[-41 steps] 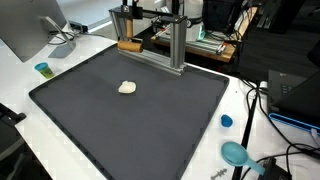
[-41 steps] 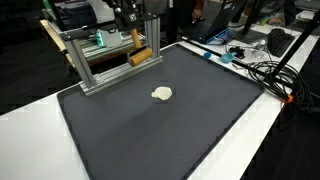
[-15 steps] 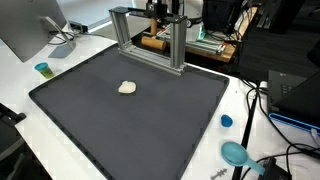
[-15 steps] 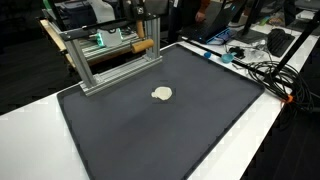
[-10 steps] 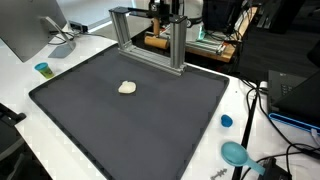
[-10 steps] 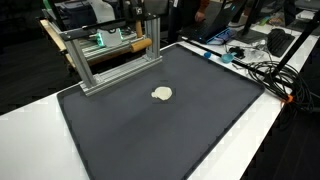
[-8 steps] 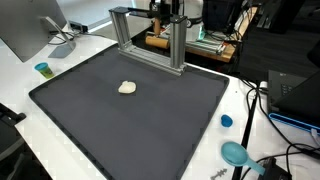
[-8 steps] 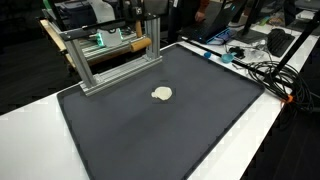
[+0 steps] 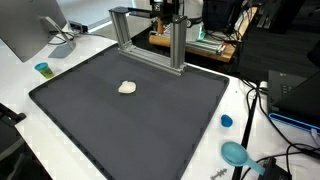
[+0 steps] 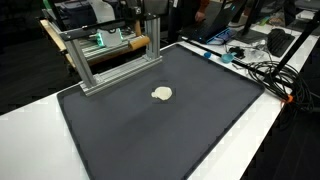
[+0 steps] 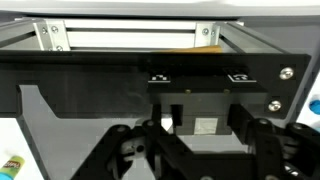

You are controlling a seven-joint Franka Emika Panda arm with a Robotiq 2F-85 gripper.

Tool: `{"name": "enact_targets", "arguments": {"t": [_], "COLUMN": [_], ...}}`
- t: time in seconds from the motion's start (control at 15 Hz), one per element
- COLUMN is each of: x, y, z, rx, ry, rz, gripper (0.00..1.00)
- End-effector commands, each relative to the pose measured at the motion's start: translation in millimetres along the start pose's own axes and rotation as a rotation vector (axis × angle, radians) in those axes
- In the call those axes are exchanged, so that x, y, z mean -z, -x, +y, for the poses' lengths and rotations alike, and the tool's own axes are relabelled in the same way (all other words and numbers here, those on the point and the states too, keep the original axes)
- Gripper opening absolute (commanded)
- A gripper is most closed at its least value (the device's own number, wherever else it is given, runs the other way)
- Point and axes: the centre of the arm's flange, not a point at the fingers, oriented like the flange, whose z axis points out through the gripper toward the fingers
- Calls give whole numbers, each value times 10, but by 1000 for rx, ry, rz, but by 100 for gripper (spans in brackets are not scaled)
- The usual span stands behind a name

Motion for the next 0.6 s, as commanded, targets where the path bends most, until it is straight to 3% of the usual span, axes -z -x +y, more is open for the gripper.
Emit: {"name": "enact_targets", "arguments": {"t": [0.0, 0.33, 0.47, 0.53], "x": [121, 319, 399, 297], "y": [64, 121, 139, 40], "z": [107, 224, 349, 238], "rx": [-32, -70, -83, -67], "ry": [-18, -40, -64, -26], "rz": [19, 86, 171, 103], "gripper": [98, 100, 100, 100]}}
